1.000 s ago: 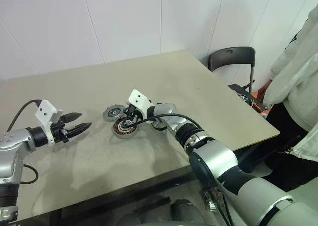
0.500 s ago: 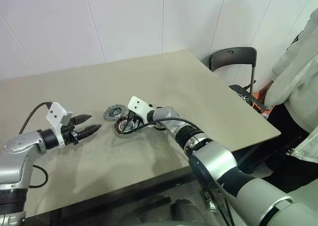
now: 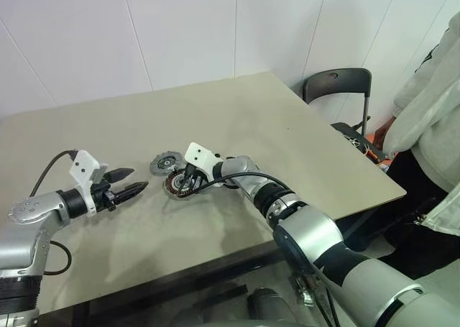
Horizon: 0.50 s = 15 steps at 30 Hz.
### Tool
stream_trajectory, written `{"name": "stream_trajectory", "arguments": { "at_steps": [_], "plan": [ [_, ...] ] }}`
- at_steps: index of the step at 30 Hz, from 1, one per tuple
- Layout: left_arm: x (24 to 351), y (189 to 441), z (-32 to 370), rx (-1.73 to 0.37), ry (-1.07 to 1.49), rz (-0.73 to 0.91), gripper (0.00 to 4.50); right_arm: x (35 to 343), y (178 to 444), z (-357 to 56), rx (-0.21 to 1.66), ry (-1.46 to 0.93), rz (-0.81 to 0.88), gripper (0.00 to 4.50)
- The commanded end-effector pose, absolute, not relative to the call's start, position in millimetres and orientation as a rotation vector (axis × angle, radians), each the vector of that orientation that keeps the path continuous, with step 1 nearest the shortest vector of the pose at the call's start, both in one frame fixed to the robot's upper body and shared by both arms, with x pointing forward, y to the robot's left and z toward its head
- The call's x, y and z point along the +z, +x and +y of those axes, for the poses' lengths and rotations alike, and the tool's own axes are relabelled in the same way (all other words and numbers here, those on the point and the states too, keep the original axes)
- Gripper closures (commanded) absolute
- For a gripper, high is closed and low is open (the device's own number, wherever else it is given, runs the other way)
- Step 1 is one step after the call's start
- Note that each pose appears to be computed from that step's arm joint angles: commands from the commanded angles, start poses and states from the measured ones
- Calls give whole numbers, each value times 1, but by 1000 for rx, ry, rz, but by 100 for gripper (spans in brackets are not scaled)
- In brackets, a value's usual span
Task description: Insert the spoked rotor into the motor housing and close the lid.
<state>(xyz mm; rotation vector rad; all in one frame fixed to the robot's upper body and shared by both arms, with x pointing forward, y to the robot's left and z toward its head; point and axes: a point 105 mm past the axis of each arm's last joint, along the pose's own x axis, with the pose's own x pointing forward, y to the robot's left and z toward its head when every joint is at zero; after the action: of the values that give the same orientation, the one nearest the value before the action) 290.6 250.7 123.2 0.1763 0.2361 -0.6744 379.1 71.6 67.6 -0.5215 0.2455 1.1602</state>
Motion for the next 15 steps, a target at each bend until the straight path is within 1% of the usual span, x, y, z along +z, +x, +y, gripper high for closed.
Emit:
{"name": "stream_trajectory", "arguments": {
  "at_steps": [1,5,9,11,15],
  "plan": [
    [131,289,244,-692,189,206,146,51,346,112,1241,-470,255,448],
    [131,288,244,-689,186,208,146,41,343,108,1247,-517,283,448],
    [131,289,244,-685,184,209,146,48,336,118,1296,-496,258,448],
    [132,290,243,-685,184,207,146,62,340,124,1292,-464,208,448],
    [132,291,242,-687,185,204,146,113,344,142,1331,-296,83,448]
  ]
}}
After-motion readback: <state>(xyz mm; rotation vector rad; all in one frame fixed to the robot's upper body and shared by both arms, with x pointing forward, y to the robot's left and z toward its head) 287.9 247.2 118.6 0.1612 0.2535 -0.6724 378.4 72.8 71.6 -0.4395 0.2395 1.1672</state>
